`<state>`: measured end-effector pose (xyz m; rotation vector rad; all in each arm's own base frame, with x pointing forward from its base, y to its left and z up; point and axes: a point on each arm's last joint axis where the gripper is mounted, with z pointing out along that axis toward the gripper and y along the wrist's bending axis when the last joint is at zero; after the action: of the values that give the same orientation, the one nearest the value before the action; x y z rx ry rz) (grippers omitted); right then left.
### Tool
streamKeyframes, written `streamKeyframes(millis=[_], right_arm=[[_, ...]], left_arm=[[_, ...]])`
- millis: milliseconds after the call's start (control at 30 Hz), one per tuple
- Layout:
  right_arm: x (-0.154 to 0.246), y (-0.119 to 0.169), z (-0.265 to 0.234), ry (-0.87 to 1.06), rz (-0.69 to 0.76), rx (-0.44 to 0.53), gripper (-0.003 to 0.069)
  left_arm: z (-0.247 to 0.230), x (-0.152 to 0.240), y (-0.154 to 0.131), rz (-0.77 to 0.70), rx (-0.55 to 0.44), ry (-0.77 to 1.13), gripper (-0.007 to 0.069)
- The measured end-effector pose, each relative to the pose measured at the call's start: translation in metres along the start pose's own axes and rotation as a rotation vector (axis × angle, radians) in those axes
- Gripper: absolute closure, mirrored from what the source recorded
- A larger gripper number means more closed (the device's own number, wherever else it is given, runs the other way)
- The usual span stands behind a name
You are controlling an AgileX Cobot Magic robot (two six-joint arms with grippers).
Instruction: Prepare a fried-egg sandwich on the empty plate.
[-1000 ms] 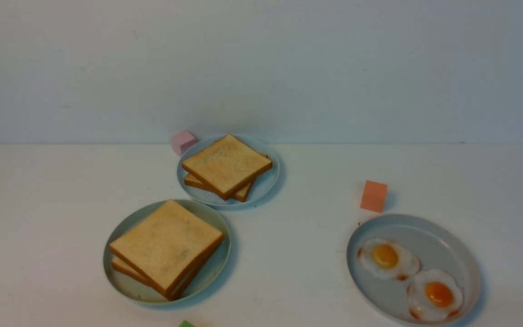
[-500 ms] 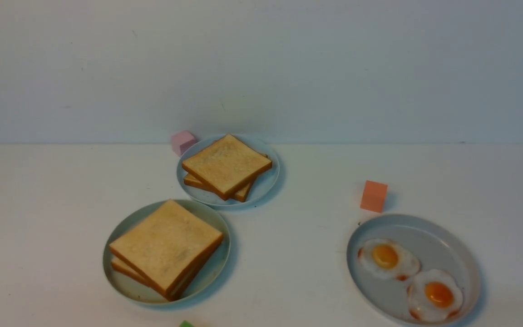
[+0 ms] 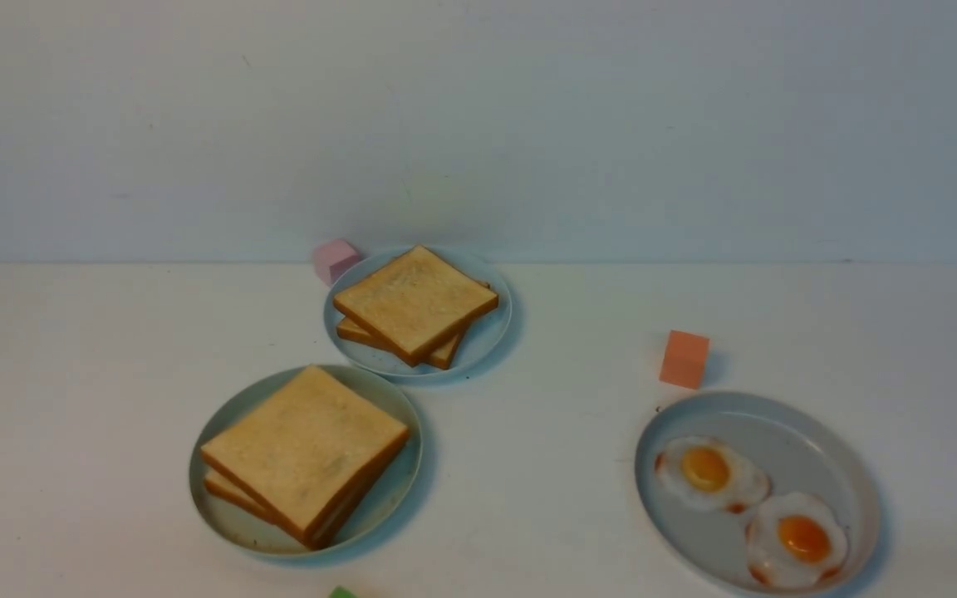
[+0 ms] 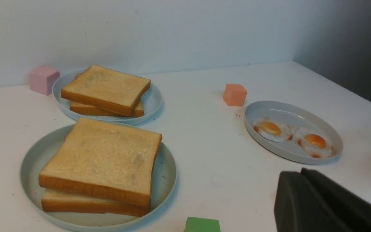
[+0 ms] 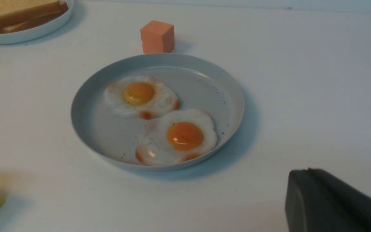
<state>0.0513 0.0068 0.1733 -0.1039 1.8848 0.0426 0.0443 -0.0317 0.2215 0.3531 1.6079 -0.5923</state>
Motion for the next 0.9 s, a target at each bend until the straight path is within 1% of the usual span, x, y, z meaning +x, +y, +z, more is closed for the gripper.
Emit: streamKeyframes(millis=[67, 100, 133, 167, 200, 233, 267, 300, 367, 400, 500, 533, 567, 600, 667, 900], right_arm=[[0.000, 0.000, 0.000, 0.000, 0.000, 0.000, 0.0652], [0.000, 0.000, 0.000, 0.000, 0.000, 0.000, 0.0652], [0.000, 0.000, 0.000, 0.000, 0.000, 0.000, 0.0652], [0.000, 0.000, 0.000, 0.000, 0.000, 0.000, 0.0652], [0.000, 0.000, 0.000, 0.000, 0.000, 0.000, 0.0651], [0.000, 0.000, 0.000, 0.000, 0.000, 0.000, 0.0648], [0.000, 0.000, 0.000, 0.000, 0.000, 0.000, 0.0648], [0.000, 0.000, 0.000, 0.000, 0.000, 0.000, 0.0648], [0.000, 0.000, 0.000, 0.000, 0.001, 0.000, 0.0645], [0.000, 0.000, 0.000, 0.000, 0.001, 0.000, 0.0644], [0.000, 0.000, 0.000, 0.000, 0.001, 0.000, 0.0645], [0.000, 0.000, 0.000, 0.000, 0.001, 0.000, 0.0645], [0.000, 0.000, 0.000, 0.000, 0.001, 0.000, 0.0643], [0.000, 0.000, 0.000, 0.000, 0.001, 0.000, 0.0643], [0.000, 0.000, 0.000, 0.000, 0.001, 0.000, 0.0641], [0.000, 0.000, 0.000, 0.000, 0.001, 0.000, 0.0636]], left_arm=[[0.000, -0.006, 0.005, 0.035, -0.097, -0.067, 0.0636], [0.000, -0.006, 0.005, 0.037, -0.097, -0.070, 0.0639], [-0.002, -0.009, 0.011, 0.041, -0.203, -0.104, 0.0638], [-0.002, -0.009, 0.012, 0.042, -0.216, -0.106, 0.0638], [-0.003, -0.009, 0.015, 0.043, -0.278, -0.114, 0.0638], [-0.005, -0.007, 0.020, 0.036, -0.369, -0.127, 0.0638], [-0.006, -0.003, 0.023, 0.023, -0.423, -0.134, 0.0638], [-0.006, -0.002, 0.024, 0.020, -0.431, -0.133, 0.0638], [-0.005, 0.017, 0.031, -0.063, -0.504, -0.098, 0.0638], [-0.005, 0.019, 0.032, -0.065, -0.508, -0.091, 0.0638], [-0.005, 0.038, 0.034, -0.197, -0.549, 0.051, 0.0638], [-0.005, 0.039, 0.034, -0.204, -0.551, 0.060, 0.0638], [-0.006, 0.046, 0.035, -0.263, -0.561, 0.112, 0.0638], [-0.006, 0.047, 0.034, -0.285, -0.564, 0.119, 0.0638], [-0.006, 0.048, 0.034, -0.311, -0.564, 0.116, 0.0638], [-0.006, 0.048, 0.034, -0.327, -0.565, 0.112, 0.0638]])
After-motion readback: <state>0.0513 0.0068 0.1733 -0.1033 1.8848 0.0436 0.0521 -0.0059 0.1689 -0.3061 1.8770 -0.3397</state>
